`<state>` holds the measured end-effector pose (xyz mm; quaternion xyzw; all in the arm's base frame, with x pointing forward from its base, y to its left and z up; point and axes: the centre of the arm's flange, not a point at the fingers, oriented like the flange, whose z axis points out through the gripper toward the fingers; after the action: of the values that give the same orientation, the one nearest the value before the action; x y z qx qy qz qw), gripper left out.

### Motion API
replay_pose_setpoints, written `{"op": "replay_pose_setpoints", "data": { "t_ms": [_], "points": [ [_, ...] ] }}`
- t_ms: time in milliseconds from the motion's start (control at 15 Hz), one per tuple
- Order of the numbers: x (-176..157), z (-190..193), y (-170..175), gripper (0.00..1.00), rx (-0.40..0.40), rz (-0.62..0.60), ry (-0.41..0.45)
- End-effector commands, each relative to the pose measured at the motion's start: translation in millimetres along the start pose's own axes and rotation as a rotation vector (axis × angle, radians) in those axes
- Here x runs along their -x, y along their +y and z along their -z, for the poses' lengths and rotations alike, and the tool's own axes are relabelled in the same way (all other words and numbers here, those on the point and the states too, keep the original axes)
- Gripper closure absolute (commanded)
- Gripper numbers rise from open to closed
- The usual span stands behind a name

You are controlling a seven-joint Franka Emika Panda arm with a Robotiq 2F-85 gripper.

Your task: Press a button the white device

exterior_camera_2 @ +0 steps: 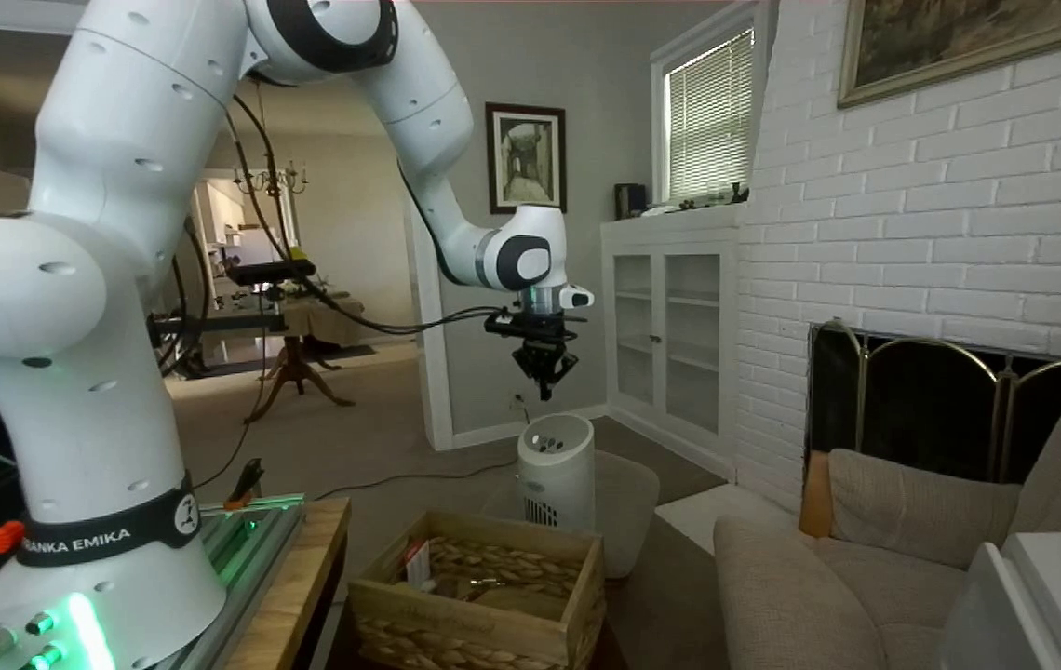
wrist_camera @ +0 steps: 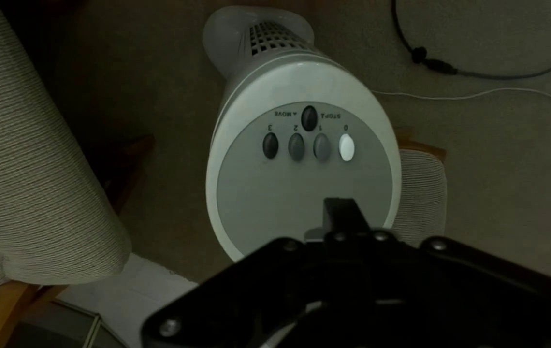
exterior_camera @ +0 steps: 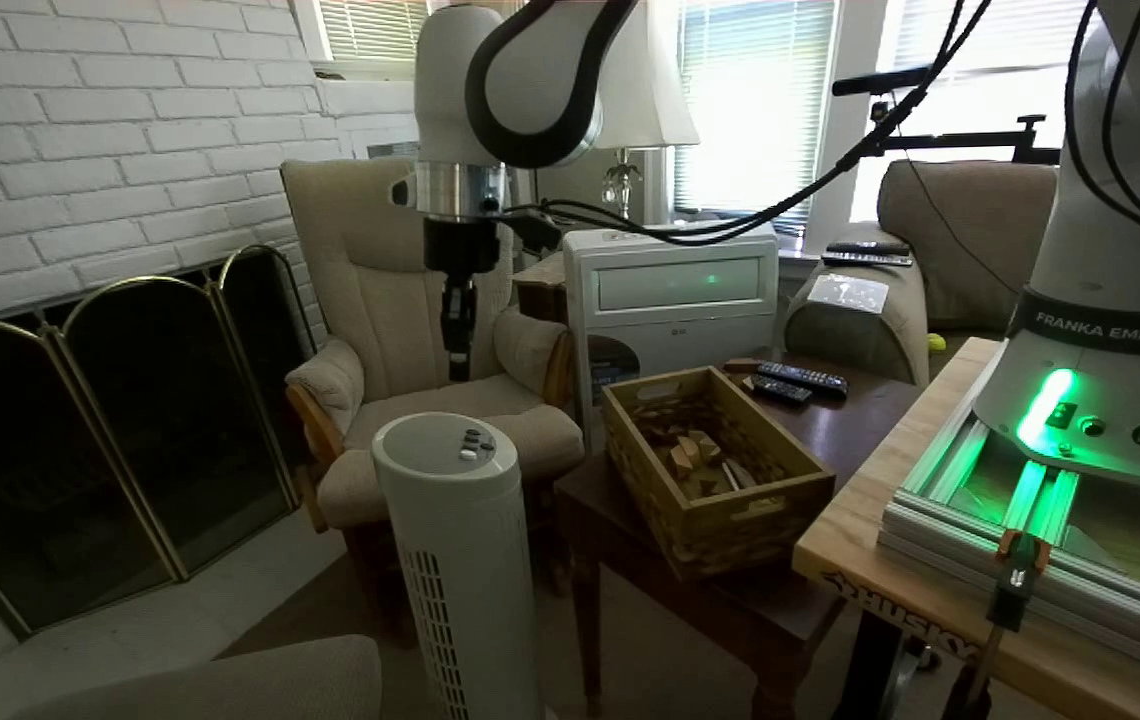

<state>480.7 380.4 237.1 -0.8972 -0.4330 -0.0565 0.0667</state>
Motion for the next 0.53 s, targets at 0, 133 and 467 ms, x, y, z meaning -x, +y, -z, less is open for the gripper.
{"op": "replay_pose_setpoints", "data": {
  "t_ms": [0,133,467],
  "points": [
    [-16.7,-24.9,-0.5,1.0,0.015,-0.022,-0.007],
    [-16.6,-33.7,0.1,1.0,0.023,-0.035,-0.02],
    [-12.8,-56.4,2.9,1.0,0.053,-0.063,-0.059]
  ]
}}
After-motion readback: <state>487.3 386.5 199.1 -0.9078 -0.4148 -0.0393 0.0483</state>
